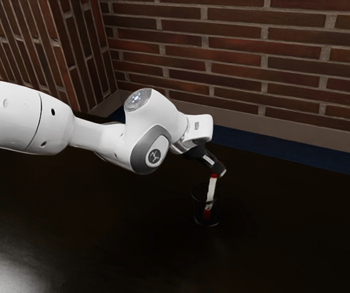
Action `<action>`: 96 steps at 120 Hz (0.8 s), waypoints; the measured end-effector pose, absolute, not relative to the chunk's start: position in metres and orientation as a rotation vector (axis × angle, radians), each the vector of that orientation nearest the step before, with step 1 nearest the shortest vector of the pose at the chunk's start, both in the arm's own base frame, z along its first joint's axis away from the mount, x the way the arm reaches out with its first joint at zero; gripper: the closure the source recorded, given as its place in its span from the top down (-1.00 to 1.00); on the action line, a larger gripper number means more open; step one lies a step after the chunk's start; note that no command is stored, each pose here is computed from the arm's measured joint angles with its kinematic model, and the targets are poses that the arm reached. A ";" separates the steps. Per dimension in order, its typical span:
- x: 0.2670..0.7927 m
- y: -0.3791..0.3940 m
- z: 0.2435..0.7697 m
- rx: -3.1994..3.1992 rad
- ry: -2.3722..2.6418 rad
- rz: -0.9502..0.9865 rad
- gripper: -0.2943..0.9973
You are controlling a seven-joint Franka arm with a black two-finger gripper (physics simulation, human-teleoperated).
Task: Put the marker into the pen holder.
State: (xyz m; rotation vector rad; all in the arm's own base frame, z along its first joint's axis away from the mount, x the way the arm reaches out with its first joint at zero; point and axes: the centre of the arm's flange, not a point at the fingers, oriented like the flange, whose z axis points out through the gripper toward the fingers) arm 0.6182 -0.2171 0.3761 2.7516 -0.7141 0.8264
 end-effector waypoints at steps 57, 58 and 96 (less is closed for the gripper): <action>0.671 -0.167 0.485 2.933 -0.769 0.497 0.49; 0.670 -0.166 0.489 2.942 -0.769 0.479 0.49; 0.598 -0.046 0.590 3.136 -0.330 0.025 0.53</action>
